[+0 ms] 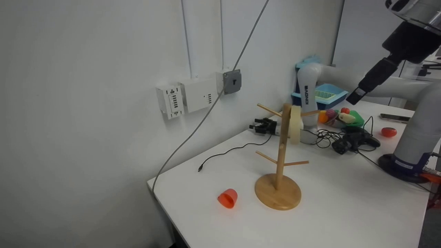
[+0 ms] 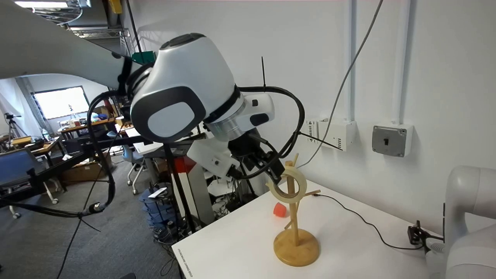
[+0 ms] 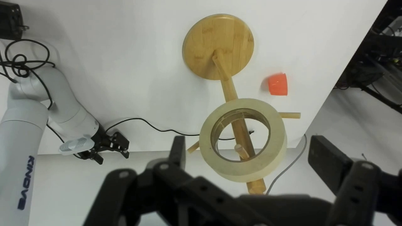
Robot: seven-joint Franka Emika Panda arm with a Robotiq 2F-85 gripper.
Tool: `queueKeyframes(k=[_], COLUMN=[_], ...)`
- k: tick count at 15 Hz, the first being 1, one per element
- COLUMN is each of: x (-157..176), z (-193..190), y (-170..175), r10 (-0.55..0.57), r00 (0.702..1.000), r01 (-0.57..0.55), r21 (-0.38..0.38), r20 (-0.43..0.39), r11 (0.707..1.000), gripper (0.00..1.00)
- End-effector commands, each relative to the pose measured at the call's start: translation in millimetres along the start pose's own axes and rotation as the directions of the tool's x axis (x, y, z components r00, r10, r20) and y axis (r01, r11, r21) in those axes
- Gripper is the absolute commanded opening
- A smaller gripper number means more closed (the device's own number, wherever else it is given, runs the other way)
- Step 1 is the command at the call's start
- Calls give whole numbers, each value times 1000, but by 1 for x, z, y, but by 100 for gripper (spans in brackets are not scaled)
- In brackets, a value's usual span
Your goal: Put the masking tape on the top left hanger
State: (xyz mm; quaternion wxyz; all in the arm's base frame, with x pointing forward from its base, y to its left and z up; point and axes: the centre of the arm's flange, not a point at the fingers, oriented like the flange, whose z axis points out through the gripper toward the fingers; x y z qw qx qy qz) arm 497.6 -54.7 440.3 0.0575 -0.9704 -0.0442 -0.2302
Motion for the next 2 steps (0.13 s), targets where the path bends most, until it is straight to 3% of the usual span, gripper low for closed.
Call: queueKeyframes(k=[1, 2], x=[0, 0], z=[0, 0], y=[0, 0], r10=[0, 0], r00=[1000, 1000], r01=[0, 0], r21=[0, 0], r20=[0, 0], r11=[1000, 1000], gripper=[100, 100])
